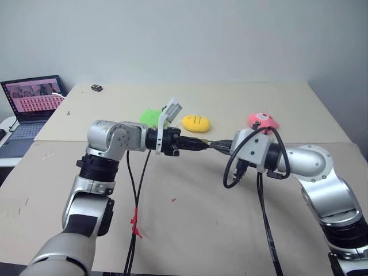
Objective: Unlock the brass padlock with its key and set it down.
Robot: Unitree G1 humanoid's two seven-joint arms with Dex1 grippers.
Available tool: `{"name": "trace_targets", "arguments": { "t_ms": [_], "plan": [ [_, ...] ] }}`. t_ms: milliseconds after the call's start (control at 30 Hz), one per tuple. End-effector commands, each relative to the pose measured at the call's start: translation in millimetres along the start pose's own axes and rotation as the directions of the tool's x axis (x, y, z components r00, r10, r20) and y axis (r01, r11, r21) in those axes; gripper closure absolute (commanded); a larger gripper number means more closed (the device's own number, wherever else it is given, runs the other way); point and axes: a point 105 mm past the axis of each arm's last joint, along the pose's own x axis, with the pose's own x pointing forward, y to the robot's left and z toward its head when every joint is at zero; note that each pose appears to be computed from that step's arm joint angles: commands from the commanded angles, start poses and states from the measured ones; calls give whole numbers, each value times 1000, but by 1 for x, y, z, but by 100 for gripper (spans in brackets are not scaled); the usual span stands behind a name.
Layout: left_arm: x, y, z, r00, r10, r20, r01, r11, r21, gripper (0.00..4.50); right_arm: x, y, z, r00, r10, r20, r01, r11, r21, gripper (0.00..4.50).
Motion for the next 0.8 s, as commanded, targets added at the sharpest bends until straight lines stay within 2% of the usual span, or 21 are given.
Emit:
{"name": "trace_targets", "arguments": {
  "t_ms": [33,400,800],
  "plan": [
    [7,-15,2,997,-78,-5,78,997,22,446,-6,-18,0,998,-68,-12,67,995,-70,448],
    [2,-11,4,998,-56,3,56,998,25,446,-4,3,-13,998,-50,-22,51,998,22,448],
    [3,-14,3,998,-61,8,61,998,11,446,-8,0,-30,990,-117,-84,114,993,-32,448]
  ]
}}
